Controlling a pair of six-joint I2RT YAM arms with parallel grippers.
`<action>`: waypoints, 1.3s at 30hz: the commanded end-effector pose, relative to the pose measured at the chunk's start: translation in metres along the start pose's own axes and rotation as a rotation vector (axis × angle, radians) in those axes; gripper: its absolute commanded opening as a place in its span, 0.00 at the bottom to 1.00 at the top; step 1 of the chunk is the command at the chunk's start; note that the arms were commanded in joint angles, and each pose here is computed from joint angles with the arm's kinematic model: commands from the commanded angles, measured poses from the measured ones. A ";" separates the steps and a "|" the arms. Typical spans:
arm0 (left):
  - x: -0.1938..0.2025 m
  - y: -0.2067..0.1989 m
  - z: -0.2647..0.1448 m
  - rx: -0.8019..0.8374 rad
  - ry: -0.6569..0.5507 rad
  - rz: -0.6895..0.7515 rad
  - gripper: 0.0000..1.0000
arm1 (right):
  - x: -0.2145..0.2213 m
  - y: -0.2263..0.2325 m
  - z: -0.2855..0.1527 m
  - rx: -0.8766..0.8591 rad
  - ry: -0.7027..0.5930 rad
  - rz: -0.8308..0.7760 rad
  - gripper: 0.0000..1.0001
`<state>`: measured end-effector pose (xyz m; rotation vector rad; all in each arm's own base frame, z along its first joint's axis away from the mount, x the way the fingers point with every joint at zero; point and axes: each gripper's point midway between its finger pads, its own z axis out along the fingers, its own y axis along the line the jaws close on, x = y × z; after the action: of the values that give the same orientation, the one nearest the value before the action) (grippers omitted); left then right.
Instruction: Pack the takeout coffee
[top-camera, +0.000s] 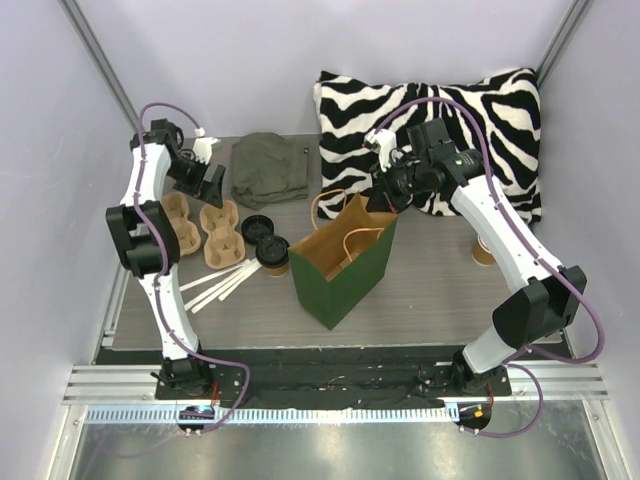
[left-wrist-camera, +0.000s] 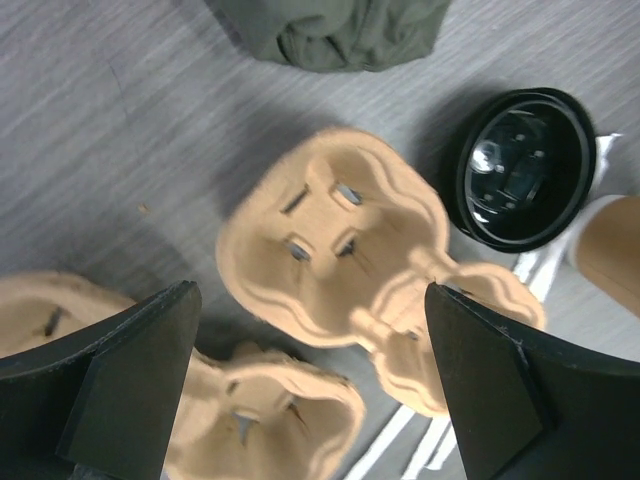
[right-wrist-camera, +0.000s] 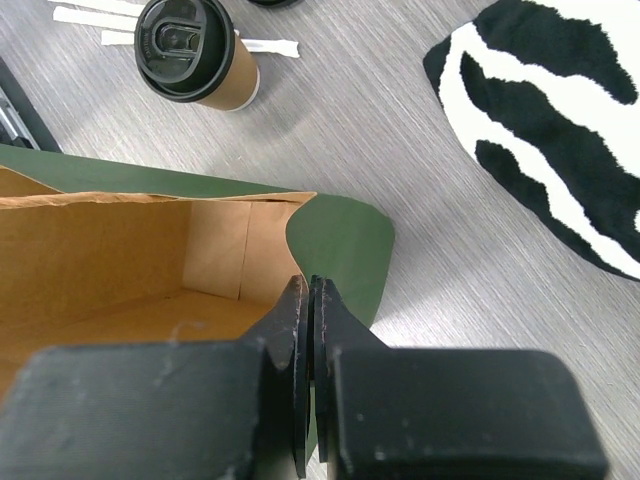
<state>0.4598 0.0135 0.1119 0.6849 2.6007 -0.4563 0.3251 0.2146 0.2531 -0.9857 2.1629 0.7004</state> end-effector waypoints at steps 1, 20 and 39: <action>-0.018 0.013 0.000 -0.017 -0.048 0.088 1.00 | 0.009 0.000 0.000 -0.012 0.051 0.008 0.01; 0.013 0.023 0.022 0.095 0.043 0.345 0.86 | 0.014 -0.003 0.012 -0.047 0.106 0.035 0.01; 0.008 0.029 0.035 0.094 0.022 0.290 0.26 | 0.006 -0.008 0.004 -0.038 0.118 0.039 0.42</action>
<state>0.4689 0.0257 0.0568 1.0923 2.5113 -0.5010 0.3249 0.2178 0.2378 -1.0306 2.2835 0.7616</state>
